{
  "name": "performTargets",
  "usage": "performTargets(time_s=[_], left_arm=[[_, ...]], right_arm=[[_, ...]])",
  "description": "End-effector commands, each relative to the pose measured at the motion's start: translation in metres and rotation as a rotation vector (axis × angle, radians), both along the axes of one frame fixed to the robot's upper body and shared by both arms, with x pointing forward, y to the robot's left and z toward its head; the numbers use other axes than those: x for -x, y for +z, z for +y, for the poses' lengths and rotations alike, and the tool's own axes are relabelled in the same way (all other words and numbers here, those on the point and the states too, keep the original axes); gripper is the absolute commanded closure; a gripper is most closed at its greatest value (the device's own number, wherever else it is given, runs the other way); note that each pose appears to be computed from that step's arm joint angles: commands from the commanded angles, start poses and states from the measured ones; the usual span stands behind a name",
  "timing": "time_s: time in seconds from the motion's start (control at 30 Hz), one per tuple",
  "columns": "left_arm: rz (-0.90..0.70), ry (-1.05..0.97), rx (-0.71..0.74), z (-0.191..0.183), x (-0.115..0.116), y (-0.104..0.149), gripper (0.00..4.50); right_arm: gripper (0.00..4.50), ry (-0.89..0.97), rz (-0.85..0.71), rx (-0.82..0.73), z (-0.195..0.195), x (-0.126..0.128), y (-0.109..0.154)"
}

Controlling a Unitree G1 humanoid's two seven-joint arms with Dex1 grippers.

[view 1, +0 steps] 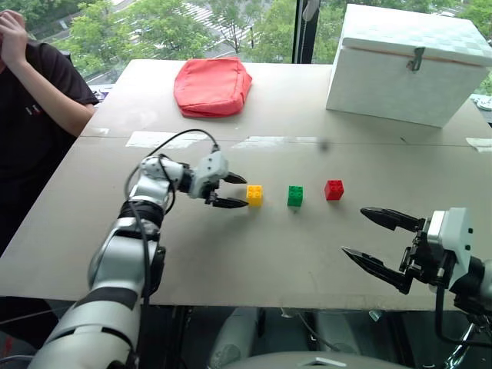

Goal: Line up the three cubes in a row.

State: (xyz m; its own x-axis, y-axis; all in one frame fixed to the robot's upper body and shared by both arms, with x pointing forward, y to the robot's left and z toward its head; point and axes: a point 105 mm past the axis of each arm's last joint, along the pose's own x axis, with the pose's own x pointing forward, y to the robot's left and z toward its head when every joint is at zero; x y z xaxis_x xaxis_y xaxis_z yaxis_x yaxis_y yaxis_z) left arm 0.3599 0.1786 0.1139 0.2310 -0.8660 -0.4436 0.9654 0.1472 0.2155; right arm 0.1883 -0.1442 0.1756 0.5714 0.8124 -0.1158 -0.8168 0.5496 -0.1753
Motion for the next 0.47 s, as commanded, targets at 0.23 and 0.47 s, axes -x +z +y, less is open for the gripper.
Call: performTargets(time_s=[0.23, 0.47], left_arm=[[-0.042, 0.450, 0.209, 0.028, 0.087, 0.012, 0.96], [0.058, 0.733, 0.201, 0.070, 0.154, -0.013, 0.96]], right_arm=[[0.59, -0.140, 0.045, 0.097, -0.054, -0.006, -0.019], [0.59, -0.217, 0.142, 0.176, -0.100, 0.002, -0.042]])
